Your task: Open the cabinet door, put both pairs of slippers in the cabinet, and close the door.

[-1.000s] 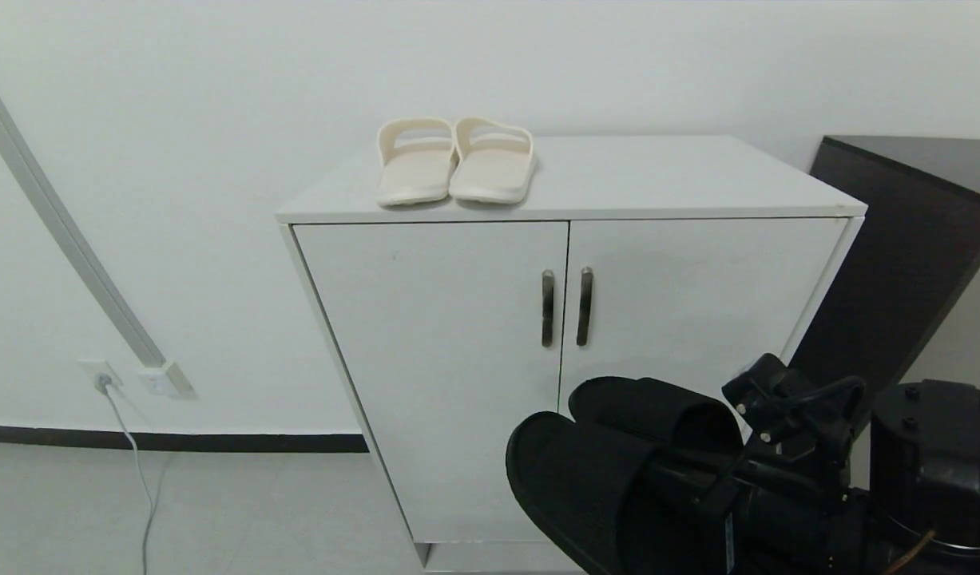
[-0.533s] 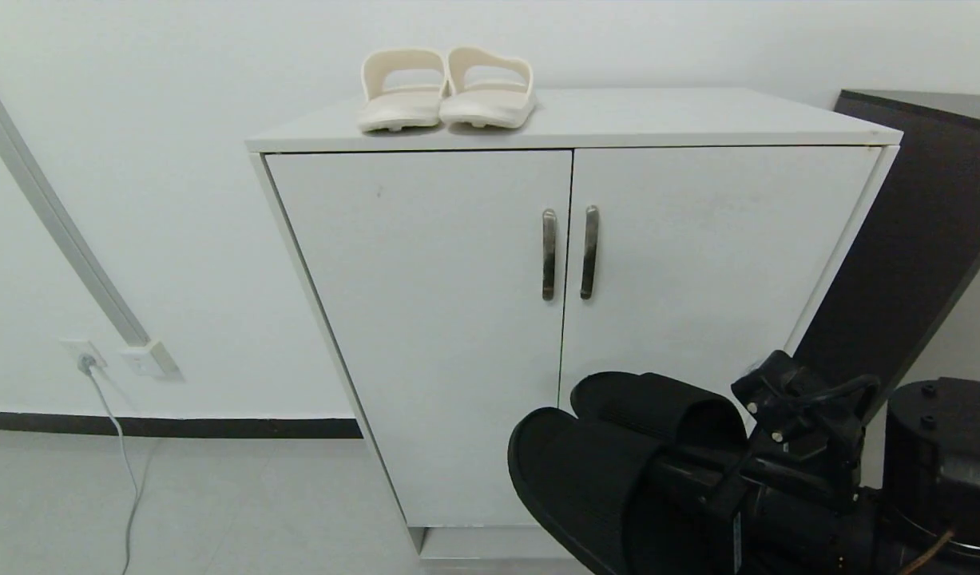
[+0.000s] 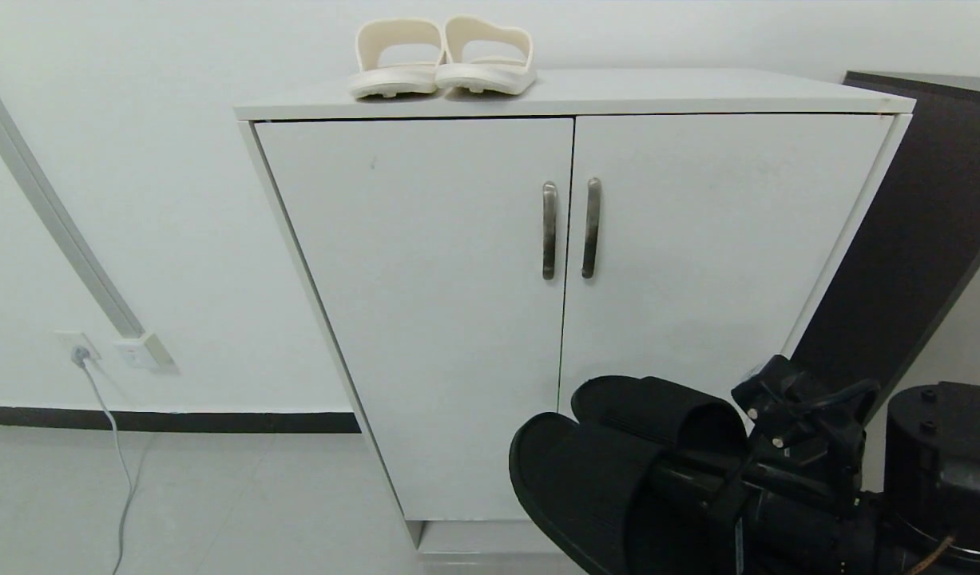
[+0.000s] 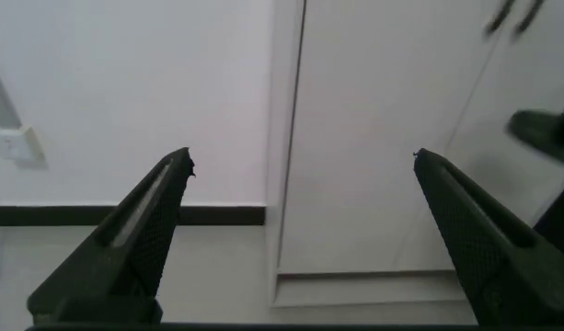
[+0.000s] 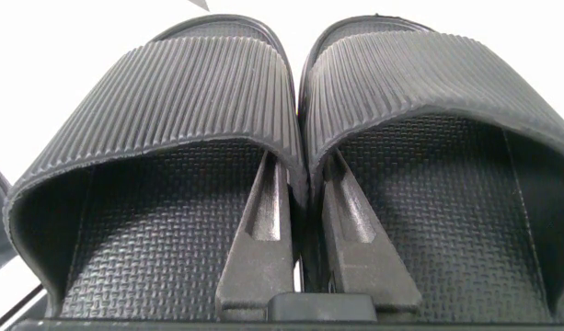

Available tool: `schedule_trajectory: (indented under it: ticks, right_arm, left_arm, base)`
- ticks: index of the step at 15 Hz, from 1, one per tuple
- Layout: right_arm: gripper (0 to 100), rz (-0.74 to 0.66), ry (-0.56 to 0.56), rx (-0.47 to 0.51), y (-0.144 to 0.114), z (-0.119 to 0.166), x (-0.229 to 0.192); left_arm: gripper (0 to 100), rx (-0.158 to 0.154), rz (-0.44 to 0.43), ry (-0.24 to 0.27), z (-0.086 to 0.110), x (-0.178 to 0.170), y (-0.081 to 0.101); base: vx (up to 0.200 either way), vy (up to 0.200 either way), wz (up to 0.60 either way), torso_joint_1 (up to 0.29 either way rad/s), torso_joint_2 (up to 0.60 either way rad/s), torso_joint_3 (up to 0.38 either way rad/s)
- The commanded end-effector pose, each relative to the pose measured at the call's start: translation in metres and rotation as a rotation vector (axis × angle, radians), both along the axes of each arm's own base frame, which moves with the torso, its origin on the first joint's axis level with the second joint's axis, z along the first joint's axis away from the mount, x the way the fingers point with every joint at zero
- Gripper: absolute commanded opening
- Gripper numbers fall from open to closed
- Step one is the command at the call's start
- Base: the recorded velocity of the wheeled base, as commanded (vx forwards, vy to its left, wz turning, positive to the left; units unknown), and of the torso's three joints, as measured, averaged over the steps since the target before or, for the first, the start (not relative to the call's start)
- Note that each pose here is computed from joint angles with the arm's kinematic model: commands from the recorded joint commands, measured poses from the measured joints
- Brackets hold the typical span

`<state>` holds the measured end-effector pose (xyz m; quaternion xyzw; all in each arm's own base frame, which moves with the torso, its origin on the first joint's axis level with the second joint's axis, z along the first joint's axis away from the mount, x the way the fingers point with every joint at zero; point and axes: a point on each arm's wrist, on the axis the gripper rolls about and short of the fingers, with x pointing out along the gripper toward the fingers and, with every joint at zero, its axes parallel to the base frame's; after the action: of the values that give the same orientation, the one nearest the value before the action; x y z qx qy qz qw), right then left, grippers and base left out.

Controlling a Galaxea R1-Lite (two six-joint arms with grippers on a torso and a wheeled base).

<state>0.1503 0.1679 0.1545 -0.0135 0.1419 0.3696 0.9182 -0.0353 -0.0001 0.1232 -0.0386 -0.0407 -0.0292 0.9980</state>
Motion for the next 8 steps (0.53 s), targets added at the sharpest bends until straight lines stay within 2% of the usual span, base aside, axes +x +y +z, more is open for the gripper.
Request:
schedule_trajectory:
  ticks: [1,3,5,6,8]
  right_arm:
    - [0,0.009,0.003,-0.019,0.000,-0.004,0.000]
    - [0,0.012,0.003,-0.025,0.000,-0.005,-0.001]
    - [0,0.012,0.003,-0.025,0.000,-0.005,-0.001]
    - [0,0.016,0.003,-0.029,0.000,-0.006,-0.001]
    - [0,0.026,-0.010,-0.049,0.000,-0.007,-0.002]
  left_arm:
    - [100,-0.043,-0.133,0.126,0.031,0.017,-0.001]
    - [100,-0.038,-0.279,0.180,0.037,0.026,-0.004]
    - [100,-0.040,-0.368,0.230,0.043,0.036,-0.007]
    - [100,-0.045,-0.509,0.242,0.047,0.041,-0.010]
    - [100,-0.054,-0.632,0.253,0.052,0.051,-0.014]
  base:
    - [0.000,0.000,0.00,0.000,0.00,0.000]
    - [0.000,0.000,0.00,0.000,0.00,0.000]
    - [0.000,0.000,0.00,0.000,0.00,0.000]
    - [0.000,0.000,0.00,0.000,0.00,0.000]
    - [0.000,0.000,0.00,0.000,0.00,0.000]
